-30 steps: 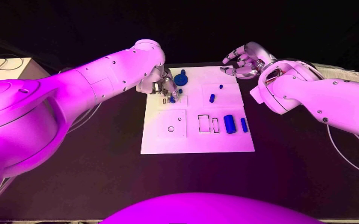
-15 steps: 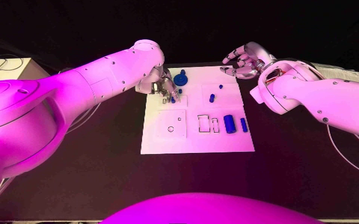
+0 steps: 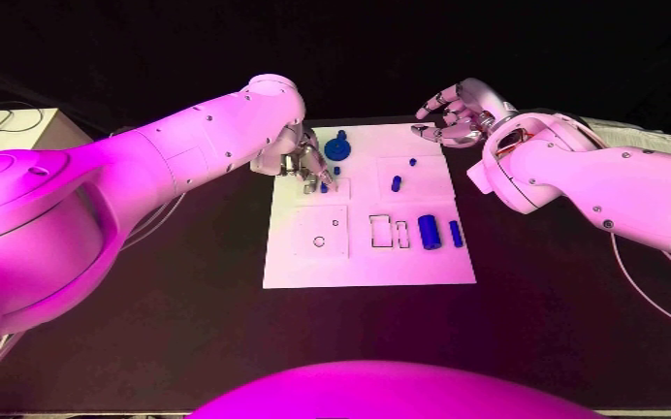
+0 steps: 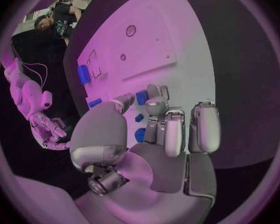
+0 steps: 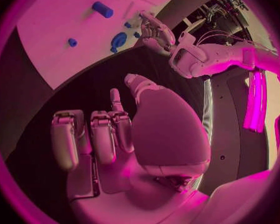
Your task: Assemble the parts on the task board
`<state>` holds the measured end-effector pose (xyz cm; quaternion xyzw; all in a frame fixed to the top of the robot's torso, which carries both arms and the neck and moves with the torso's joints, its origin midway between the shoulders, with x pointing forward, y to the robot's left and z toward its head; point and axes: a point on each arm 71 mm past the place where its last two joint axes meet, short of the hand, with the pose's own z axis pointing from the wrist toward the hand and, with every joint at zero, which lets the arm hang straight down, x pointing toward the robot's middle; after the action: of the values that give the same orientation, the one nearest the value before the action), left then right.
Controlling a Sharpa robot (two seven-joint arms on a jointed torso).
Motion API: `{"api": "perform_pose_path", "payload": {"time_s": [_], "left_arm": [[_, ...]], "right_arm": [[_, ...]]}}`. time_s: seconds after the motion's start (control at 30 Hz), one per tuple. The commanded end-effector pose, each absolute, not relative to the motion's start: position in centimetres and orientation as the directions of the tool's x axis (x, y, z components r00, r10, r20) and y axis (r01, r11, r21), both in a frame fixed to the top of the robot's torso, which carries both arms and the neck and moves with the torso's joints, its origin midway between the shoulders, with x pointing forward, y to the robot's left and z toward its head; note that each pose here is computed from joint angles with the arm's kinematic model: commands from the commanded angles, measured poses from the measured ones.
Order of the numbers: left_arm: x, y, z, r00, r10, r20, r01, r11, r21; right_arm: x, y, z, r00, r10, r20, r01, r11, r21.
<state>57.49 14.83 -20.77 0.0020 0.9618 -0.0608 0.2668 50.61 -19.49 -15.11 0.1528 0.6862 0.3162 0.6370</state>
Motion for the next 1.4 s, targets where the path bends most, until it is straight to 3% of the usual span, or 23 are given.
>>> {"api": "perform_pose_path", "payload": {"time_s": [0.03, 0.33, 0.6, 0.97, 1.4], "left_arm": [[57.3, 14.9, -21.0, -0.858, -0.014, -0.514, 0.046, 0.993, -0.105], [56.9, 14.5, -20.5, -0.841, -0.039, -0.539, 0.052, 0.987, -0.152], [56.8, 14.8, -18.3, -0.793, -0.110, -0.600, 0.045, 0.971, -0.237], [57.3, 17.7, -14.2, -0.724, -0.211, -0.657, 0.013, 0.948, -0.319], [59.0, 20.8, -13.4, -0.630, -0.329, -0.703, -0.086, 0.930, -0.357]], "right_arm": [[50.6, -19.4, -15.1, -0.144, 0.606, -0.783, -0.209, 0.754, 0.622], [50.7, -19.5, -15.1, -0.140, 0.606, -0.783, -0.206, 0.756, 0.621], [50.9, -19.9, -15.1, -0.130, 0.605, -0.786, -0.201, 0.760, 0.618], [51.0, -20.6, -15.2, -0.117, 0.603, -0.789, -0.191, 0.766, 0.614], [51.1, -21.0, -15.2, -0.110, 0.602, -0.791, -0.186, 0.769, 0.611]]}}
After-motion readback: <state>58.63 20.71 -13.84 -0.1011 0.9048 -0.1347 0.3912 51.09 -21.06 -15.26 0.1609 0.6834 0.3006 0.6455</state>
